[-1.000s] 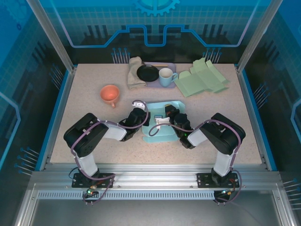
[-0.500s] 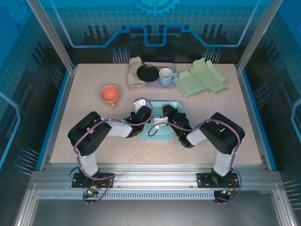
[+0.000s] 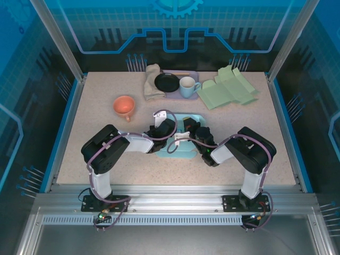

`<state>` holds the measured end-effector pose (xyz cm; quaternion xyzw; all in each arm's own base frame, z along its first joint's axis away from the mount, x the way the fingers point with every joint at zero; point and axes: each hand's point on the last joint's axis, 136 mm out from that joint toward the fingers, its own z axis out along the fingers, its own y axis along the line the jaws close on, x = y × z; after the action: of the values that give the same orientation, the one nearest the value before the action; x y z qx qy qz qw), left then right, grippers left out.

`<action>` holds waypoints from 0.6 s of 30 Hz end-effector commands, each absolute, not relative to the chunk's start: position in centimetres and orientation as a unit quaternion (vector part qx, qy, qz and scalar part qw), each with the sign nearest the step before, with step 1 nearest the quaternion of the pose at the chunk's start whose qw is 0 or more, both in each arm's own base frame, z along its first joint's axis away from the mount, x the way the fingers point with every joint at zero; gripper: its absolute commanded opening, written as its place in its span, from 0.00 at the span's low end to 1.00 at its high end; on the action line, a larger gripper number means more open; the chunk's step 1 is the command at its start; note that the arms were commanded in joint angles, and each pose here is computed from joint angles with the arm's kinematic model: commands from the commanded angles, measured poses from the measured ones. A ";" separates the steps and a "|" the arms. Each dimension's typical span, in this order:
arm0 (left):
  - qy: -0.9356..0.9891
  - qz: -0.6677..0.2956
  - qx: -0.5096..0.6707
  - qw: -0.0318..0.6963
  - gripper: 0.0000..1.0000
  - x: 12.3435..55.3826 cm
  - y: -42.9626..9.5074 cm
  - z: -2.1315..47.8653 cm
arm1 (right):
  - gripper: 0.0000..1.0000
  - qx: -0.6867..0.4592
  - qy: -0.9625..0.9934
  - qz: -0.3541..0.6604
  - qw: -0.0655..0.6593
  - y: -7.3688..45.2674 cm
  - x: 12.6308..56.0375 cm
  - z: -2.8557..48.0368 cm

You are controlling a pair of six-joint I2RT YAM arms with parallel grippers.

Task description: Fold the paper box

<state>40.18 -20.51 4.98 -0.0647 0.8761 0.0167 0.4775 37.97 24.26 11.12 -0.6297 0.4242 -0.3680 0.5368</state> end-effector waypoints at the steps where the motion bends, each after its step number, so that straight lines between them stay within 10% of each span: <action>1: 0.894 0.096 -0.087 0.429 0.10 39.1 -15.7 2.2 | 0.00 -0.632 0.468 -0.381 0.486 21.8 38.1 8.3; 18: 0.899 -0.033 -0.001 0.438 0.48 37.9 -19.5 4.0 | 0.00 -0.635 0.473 -0.374 0.483 22.0 38.1 8.0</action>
<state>38.57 -19.63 3.99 -0.0275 0.8946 -0.0227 0.4455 38.07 23.94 11.00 -0.6253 0.4331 -0.3705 0.5330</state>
